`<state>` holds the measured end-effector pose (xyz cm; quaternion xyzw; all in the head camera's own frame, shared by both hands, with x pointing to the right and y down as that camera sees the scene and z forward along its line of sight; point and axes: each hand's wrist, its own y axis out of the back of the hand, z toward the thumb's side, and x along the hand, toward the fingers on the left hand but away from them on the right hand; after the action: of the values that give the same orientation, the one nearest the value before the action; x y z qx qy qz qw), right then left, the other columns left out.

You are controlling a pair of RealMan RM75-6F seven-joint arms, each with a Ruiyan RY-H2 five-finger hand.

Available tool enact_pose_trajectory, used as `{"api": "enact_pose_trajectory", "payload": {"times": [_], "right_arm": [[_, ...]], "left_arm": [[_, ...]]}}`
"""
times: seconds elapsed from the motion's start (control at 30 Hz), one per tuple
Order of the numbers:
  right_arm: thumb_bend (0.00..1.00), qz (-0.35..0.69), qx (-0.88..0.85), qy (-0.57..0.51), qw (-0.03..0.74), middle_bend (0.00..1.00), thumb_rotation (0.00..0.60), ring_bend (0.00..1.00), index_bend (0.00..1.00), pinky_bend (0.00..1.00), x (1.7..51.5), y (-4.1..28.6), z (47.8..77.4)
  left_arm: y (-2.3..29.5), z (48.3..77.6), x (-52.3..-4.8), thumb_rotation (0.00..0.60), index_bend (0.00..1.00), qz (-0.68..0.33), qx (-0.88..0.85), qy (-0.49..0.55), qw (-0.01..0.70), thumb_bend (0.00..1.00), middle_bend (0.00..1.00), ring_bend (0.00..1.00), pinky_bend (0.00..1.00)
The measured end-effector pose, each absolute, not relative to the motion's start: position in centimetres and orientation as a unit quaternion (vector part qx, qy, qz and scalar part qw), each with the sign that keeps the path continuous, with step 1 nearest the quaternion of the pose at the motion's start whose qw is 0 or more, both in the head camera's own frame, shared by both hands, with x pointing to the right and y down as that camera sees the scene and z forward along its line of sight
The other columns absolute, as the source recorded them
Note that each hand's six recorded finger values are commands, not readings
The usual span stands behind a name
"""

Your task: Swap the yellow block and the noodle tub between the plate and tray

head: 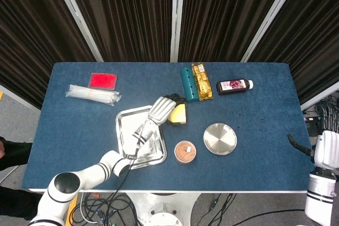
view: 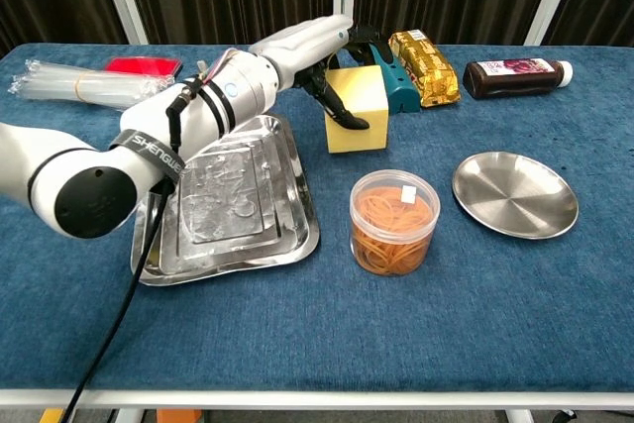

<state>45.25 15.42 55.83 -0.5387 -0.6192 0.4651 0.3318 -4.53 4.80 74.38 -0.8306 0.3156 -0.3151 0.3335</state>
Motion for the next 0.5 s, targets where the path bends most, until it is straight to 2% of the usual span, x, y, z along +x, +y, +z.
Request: {"api": "enact_pose_trajectory", "payload": {"times": [0.27,0.5], "right_arm": [[0.07,0.465,-0.543,-0.615,0.333,0.00,0.600,0.00,0.00,0.00,44.8,15.2,56.1],[0.07,0.464,-0.551,-0.609,0.331,0.00,0.600,0.00,0.00,0.00,44.1,15.0,56.6]], "left_arm": [[4.5,71.5,-7.8,0.600,0.27,-0.305,-0.829,0.326,0.337,0.19,0.44,0.22,0.39],[6.6,69.2,-13.6,0.600,0.27,-0.350,-0.815,0.319,0.335,0.19,0.44,0.22,0.39]]}}
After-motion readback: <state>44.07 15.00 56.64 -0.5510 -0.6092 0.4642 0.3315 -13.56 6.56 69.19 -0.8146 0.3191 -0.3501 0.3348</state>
